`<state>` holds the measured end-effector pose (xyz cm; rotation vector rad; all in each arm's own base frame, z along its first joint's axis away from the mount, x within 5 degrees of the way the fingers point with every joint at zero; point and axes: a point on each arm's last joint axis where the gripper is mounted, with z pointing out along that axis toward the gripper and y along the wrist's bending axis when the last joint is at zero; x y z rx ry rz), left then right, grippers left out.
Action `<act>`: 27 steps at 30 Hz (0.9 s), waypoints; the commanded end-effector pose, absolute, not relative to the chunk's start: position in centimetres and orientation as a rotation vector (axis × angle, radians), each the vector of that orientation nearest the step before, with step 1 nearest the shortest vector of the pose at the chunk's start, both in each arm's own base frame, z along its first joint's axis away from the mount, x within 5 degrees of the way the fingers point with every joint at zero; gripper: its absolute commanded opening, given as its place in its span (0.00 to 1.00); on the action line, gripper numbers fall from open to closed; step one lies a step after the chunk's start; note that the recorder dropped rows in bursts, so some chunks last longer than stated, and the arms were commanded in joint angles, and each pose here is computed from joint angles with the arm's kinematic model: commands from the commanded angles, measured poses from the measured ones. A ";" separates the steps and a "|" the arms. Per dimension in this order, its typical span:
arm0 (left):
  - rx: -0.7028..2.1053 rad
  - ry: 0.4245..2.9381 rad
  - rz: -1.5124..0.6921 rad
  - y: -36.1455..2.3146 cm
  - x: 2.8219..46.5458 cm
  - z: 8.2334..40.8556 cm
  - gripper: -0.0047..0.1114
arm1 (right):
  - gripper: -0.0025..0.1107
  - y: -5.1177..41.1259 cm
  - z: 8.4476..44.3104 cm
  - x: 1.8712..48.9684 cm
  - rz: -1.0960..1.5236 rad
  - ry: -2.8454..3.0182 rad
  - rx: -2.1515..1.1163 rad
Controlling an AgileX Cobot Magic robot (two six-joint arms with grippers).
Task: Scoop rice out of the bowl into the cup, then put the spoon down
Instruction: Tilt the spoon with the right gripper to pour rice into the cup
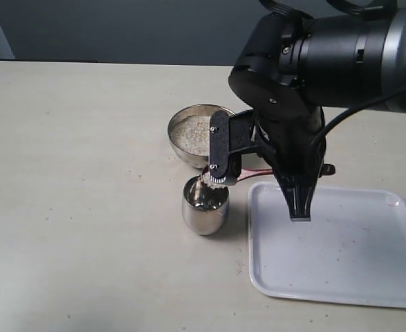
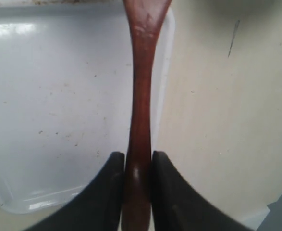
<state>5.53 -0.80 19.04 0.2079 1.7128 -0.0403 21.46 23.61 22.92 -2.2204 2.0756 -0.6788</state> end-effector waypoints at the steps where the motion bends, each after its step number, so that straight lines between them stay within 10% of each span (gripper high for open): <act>1: 0.206 1.703 -0.049 -0.8 5.5 19.2 0.04 | 0.02 23.5 23.0 21.5 -0.706 2.066 -2.221; 27: 0.206 1.703 -0.049 -0.8 5.5 19.2 0.04 | 0.02 24.0 22.5 21.5 -0.789 2.013 -2.244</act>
